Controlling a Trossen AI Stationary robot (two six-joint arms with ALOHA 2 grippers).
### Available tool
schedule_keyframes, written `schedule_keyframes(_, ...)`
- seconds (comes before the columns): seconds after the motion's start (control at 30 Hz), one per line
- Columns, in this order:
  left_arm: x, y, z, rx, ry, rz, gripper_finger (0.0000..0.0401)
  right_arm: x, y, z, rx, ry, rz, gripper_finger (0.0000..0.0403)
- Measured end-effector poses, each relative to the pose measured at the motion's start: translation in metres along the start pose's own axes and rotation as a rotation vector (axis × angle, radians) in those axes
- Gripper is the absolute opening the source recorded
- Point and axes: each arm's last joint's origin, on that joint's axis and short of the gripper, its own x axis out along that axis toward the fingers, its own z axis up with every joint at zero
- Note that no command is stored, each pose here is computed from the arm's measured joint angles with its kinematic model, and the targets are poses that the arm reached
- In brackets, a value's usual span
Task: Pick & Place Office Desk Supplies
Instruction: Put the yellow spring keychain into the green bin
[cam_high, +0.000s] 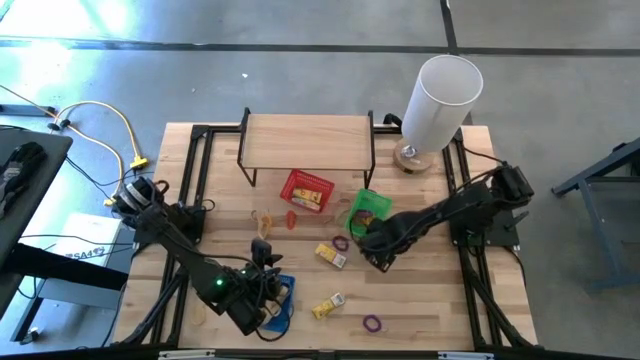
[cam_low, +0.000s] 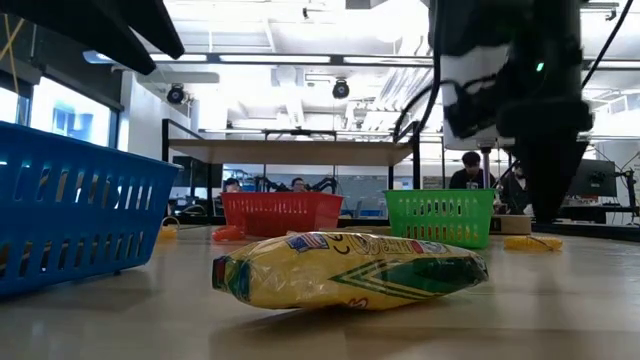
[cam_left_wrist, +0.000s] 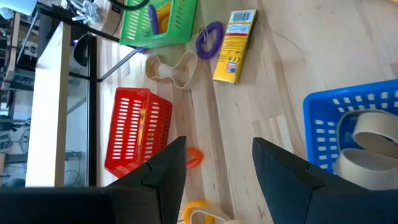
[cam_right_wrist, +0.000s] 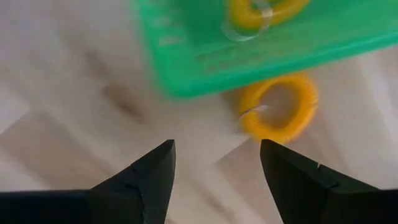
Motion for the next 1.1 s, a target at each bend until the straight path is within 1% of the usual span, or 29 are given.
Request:
schedule_keyframes(0.13, 0.004, 0.003, 0.001, 0.006, 0.022, -0.024, 0.0174, 0.007, -0.011, 0.005, -0.023, -0.004, -0.045, 0.0224)
schedule_keyframes(0.3, 0.009, 0.007, 0.001, -0.001, 0.043, -0.039, 0.0174, 0.011, -0.015, 0.006, -0.157, -0.014, -0.076, 0.0224)
schedule_keyframes(0.5, 0.011, 0.008, 0.002, -0.008, 0.045, -0.037, 0.0174, 0.022, -0.021, 0.005, -0.205, 0.02, -0.04, 0.0224)
schedule_keyframes(0.7, 0.011, 0.007, 0.003, -0.016, 0.038, -0.043, 0.0174, 0.033, -0.025, 0.005, -0.304, -0.001, -0.011, 0.0224)
schedule_keyframes(0.77, 0.011, 0.007, 0.003, -0.019, 0.04, -0.055, 0.0174, 0.036, -0.027, 0.005, -0.311, 0.003, 0.011, 0.0224)
schedule_keyframes(0.9, 0.011, 0.007, 0.003, -0.02, 0.041, -0.066, 0.0174, 0.04, -0.031, 0.011, -0.275, 0.049, 0.109, 0.0223)
schedule_keyframes(1.0, 0.011, 0.007, 0.003, -0.02, 0.041, -0.066, 0.0174, 0.041, -0.032, 0.012, -0.269, 0.058, 0.125, 0.0213)
schedule_keyframes(1.1, 0.011, 0.007, 0.003, -0.02, 0.041, -0.066, 0.0174, 0.041, -0.032, 0.012, -0.268, 0.062, 0.134, 0.0193)
